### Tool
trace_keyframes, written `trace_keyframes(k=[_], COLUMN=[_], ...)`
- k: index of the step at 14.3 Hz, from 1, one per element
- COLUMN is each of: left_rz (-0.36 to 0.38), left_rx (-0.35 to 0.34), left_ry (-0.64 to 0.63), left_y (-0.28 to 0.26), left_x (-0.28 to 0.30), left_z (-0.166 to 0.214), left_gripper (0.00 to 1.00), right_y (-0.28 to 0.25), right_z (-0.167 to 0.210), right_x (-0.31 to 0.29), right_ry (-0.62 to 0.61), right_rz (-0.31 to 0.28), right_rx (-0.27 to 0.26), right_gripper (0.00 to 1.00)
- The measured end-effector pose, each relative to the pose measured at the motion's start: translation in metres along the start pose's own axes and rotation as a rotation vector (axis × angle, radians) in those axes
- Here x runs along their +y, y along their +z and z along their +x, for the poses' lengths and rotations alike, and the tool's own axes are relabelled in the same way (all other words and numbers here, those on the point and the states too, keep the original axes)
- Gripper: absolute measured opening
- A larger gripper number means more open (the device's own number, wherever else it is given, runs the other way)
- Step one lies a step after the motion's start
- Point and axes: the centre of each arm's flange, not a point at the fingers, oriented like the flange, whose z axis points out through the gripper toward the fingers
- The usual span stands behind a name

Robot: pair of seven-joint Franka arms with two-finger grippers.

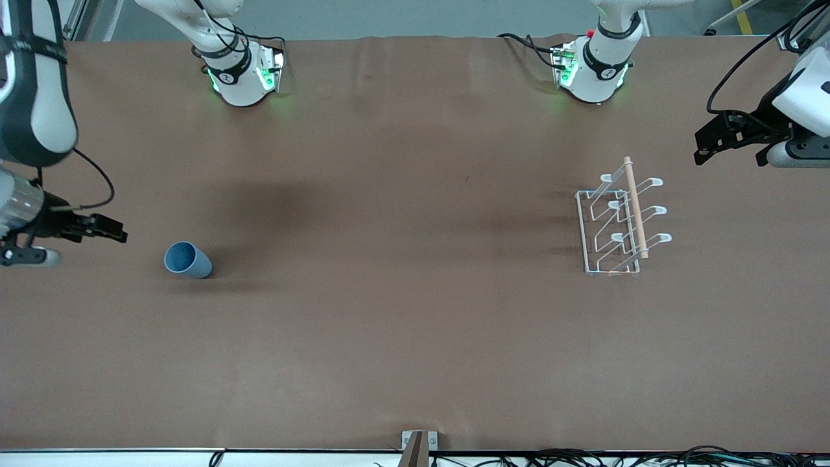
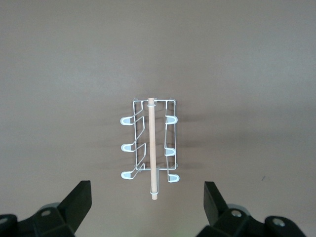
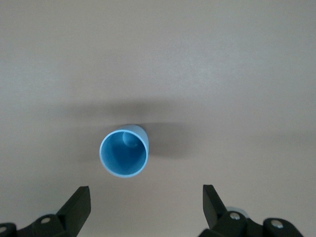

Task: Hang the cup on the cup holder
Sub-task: 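Grasp the blue cup rim with the right gripper and lift it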

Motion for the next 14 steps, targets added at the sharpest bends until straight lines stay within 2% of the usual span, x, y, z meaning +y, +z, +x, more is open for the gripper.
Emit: trace_keyframes(k=[3, 7, 9, 12, 14], left_rz=[0.000, -0.001, -0.001, -0.001, -0.001], left_rx=[-0.004, -0.010, -0.012, -0.011, -0.011], left_ry=[-0.003, -0.013, -0.013, -0.013, -0.013], left_y=[0.002, 0.006, 0.007, 0.007, 0.007], left_x=[-0.002, -0.007, -0.007, -0.007, -0.007], left_z=[0.001, 0.004, 0.004, 0.005, 0.005], left_gripper=[1.00, 1.00, 1.00, 1.00, 1.00], right_y=[0.058, 0.103, 0.118, 0.140, 0.151], right_z=[0.012, 0.015, 0.014, 0.009, 0.008], right_x=[0.000, -0.001, -0.002, -0.003, -0.003], right_ry=[-0.005, -0.013, -0.015, -0.015, -0.016], right_rz=[0.005, 0.012, 0.012, 0.007, 0.006], right_rx=[-0.057, -0.116, -0.122, -0.103, -0.101], right_gripper=[1.00, 1.00, 1.00, 1.00, 0.95])
